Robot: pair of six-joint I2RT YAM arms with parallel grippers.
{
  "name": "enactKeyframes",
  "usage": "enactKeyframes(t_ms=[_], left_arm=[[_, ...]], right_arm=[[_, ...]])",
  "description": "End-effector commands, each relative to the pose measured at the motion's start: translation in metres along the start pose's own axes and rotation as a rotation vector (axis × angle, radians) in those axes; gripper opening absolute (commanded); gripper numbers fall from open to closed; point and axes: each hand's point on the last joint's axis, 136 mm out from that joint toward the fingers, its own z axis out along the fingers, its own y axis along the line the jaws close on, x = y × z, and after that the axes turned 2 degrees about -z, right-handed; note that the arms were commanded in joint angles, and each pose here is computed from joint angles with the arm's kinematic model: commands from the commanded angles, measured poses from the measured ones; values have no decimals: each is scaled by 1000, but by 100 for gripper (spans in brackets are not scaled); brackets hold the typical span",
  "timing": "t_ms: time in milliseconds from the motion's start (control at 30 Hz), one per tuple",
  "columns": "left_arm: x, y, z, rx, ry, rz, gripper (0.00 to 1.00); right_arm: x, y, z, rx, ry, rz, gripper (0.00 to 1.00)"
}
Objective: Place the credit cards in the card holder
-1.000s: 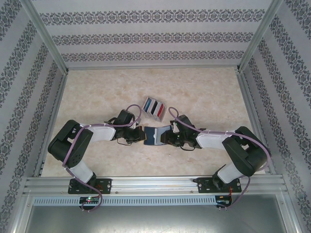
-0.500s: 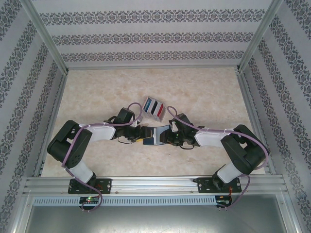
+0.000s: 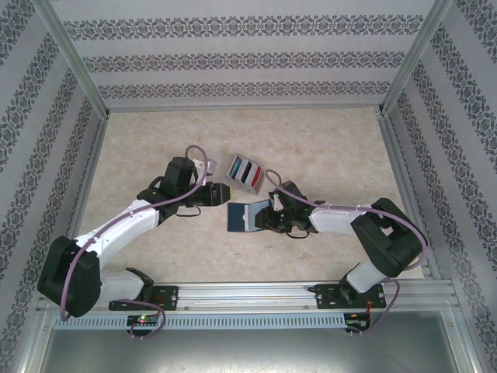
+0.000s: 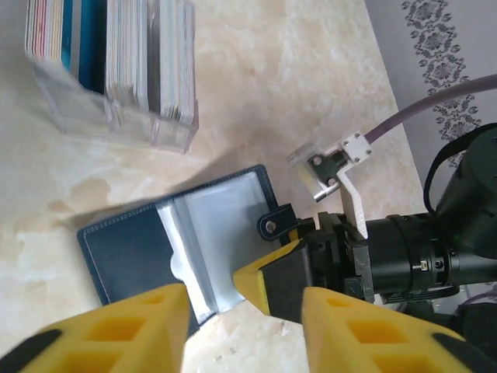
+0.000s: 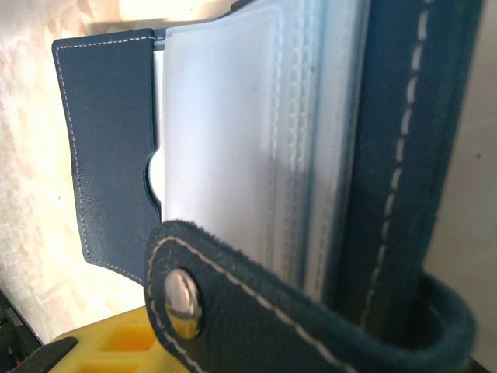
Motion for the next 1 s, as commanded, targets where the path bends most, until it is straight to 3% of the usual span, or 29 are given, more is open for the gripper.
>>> enactKeyframes(t_ms=[0, 367, 733, 967], left_arm=[[31, 8, 23, -3, 120, -31, 38], [78, 15, 79, -7, 284, -80, 34], [89, 16, 102, -24, 339, -86, 35], [93, 20, 111, -27, 349, -105, 27]], right_arm=[[4, 4, 25, -8, 4, -72, 37], [4, 8, 25, -27, -6, -73, 37], [6, 14, 27, -46, -1, -81, 36], [8, 16, 28, -58, 2, -81, 36]])
